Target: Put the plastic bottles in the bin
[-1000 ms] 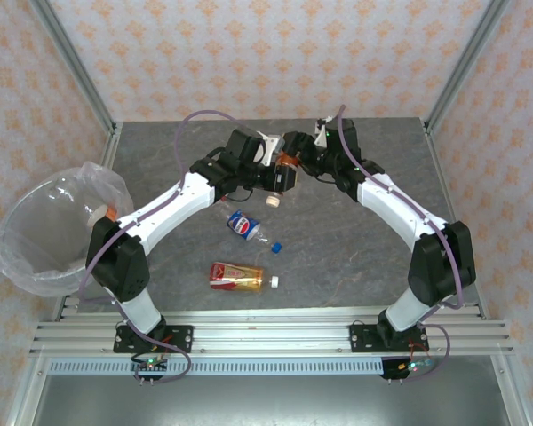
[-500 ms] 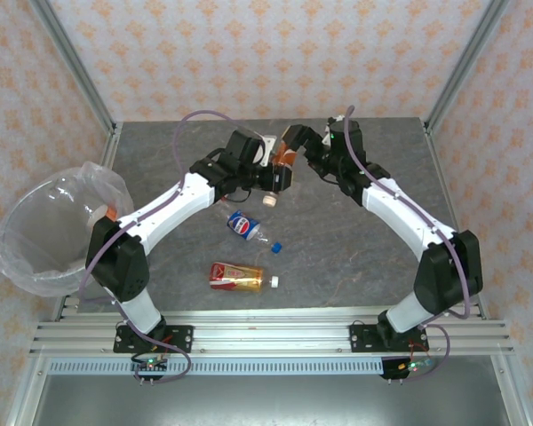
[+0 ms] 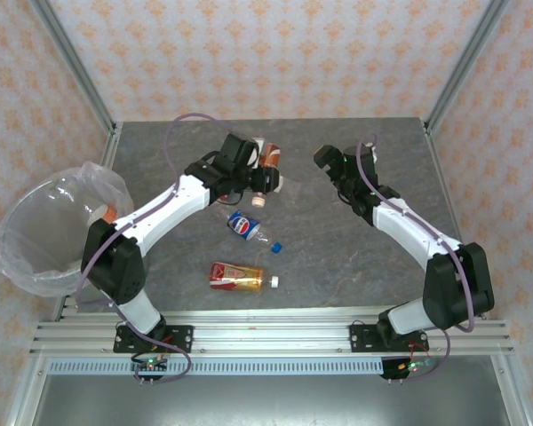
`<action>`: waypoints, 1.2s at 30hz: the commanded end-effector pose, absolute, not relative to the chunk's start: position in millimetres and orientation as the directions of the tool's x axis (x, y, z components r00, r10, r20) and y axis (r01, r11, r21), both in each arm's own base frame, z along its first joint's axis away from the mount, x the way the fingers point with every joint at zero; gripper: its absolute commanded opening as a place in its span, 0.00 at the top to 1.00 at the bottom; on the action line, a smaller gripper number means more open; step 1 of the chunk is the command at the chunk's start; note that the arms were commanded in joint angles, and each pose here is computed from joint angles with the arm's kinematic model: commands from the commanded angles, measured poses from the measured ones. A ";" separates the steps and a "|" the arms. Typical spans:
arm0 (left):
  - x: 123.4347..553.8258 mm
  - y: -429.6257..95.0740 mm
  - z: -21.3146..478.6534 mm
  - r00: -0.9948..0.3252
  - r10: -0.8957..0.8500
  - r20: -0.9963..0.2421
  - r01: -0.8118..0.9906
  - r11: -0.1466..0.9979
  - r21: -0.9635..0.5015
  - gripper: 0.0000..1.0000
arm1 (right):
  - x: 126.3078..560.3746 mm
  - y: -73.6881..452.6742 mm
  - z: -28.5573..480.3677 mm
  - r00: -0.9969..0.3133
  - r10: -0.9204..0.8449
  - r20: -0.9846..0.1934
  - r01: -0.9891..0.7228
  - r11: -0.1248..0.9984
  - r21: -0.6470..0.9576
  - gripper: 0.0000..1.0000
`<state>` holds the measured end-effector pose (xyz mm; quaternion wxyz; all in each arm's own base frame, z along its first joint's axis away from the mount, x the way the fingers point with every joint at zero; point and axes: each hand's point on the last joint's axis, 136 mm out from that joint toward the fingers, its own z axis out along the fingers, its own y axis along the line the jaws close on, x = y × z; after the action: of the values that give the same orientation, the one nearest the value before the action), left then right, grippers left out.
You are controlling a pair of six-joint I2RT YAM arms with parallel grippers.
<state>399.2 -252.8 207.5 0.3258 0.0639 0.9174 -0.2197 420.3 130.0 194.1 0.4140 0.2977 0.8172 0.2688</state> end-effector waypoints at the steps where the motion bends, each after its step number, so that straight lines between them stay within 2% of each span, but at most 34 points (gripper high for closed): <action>1: 398.2 -223.6 235.2 -0.731 -0.084 -0.677 0.197 0.924 -0.328 0.46 | 421.0 111.6 201.2 -0.405 0.691 -0.598 0.263 0.715 0.648 0.01; 5: 395.4 -203.6 249.2 -0.698 -0.104 -0.708 0.158 0.943 -0.294 0.46 | 419.4 107.5 192.6 -0.418 0.639 -0.646 0.251 0.764 0.594 0.01; 16: 385.1 -139.4 285.7 -0.616 -0.168 -0.769 0.010 0.975 -0.221 0.46 | 422.0 132.5 208.8 -0.416 0.518 -0.747 -0.003 0.821 0.571 0.01; 25: 367.3 -108.2 326.0 -0.535 -0.181 -0.825 -0.040 0.981 -0.189 0.46 | 424.5 130.2 214.6 -0.363 0.525 -0.770 -0.029 0.819 0.573 0.01; 31: 344.4 -49.2 363.3 -0.391 -0.207 -0.897 -0.269 0.958 -0.104 0.46 | 428.7 132.3 219.1 -0.356 0.538 -0.765 -0.035 0.810 0.586 0.01; 36: 318.4 -5.3 389.5 -0.284 -0.157 -0.946 -0.429 0.903 -0.021 0.46 | 432.6 139.8 217.6 -0.386 0.542 -0.747 -0.044 0.798 0.602 0.01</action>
<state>339.7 -50.2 365.6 0.5439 -0.1388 0.8273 0.0216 424.8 133.2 200.8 0.5195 0.1654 0.7983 0.2559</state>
